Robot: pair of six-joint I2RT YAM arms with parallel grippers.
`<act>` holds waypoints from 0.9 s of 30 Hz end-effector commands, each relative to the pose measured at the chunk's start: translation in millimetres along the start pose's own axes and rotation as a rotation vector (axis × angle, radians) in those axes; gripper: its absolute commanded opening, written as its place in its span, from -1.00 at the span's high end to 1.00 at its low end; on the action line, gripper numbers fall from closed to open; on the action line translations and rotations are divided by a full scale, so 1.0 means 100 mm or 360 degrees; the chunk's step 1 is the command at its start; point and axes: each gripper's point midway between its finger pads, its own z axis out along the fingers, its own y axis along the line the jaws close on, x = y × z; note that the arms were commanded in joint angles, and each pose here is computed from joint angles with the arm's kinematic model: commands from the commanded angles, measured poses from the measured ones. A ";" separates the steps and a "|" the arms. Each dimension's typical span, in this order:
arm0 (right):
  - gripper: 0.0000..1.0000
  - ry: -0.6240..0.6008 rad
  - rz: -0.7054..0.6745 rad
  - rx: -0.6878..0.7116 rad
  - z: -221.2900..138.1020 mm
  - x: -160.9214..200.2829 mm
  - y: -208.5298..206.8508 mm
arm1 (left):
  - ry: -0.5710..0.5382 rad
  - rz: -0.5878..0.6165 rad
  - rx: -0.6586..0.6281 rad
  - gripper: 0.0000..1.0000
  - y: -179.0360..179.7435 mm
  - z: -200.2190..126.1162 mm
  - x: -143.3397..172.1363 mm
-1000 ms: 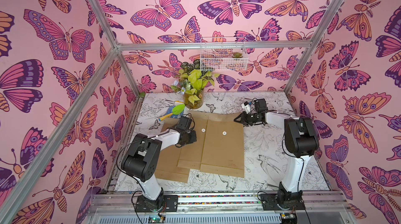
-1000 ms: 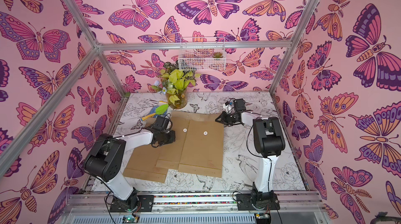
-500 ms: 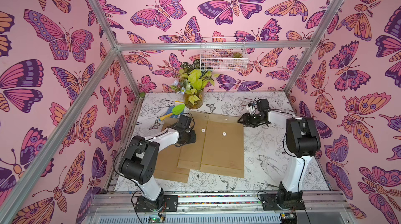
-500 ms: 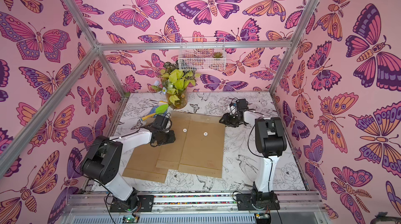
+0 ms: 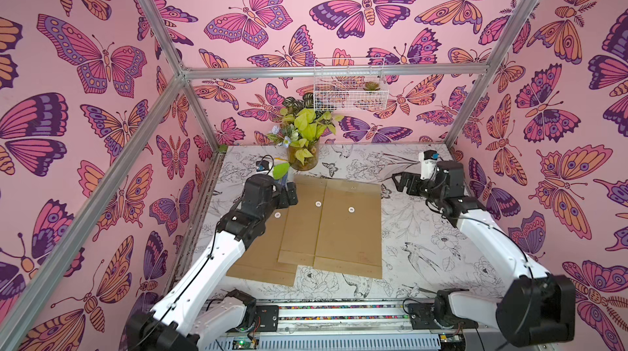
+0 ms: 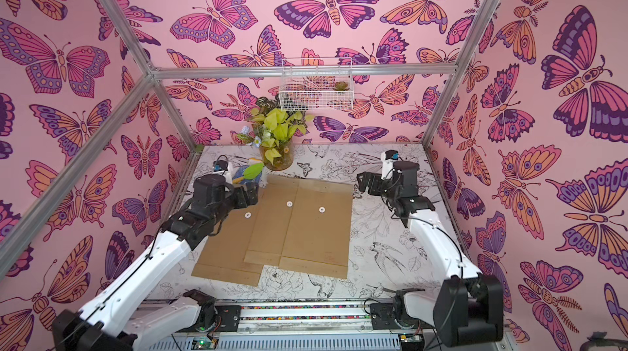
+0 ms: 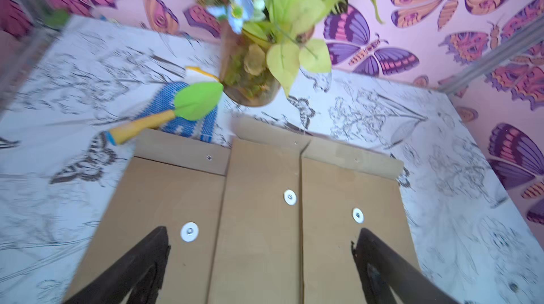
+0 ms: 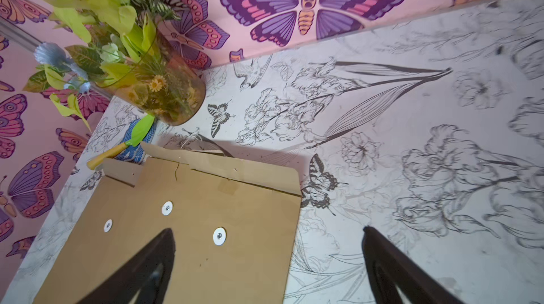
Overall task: Open the file bag
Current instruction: Reset both arms
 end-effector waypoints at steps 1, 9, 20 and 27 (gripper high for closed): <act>-0.98 -0.0108 -0.0049 0.0266 -0.12 -0.01 -0.31 | -0.0162 0.0088 -0.0326 -0.99 0.48 -0.05 0.02; -0.98 -0.0462 -0.0141 0.0756 -0.60 0.02 -0.85 | -0.0523 0.0518 -0.0475 -0.99 0.86 0.08 0.28; -0.98 -0.0381 -0.0304 0.0783 -0.20 0.49 -1.11 | -0.0267 0.0555 -0.0555 -0.99 1.27 0.47 0.92; -0.98 -0.0320 -0.0326 0.0665 0.09 0.64 -1.17 | -0.0335 0.0609 -0.0375 -0.99 1.17 0.66 0.81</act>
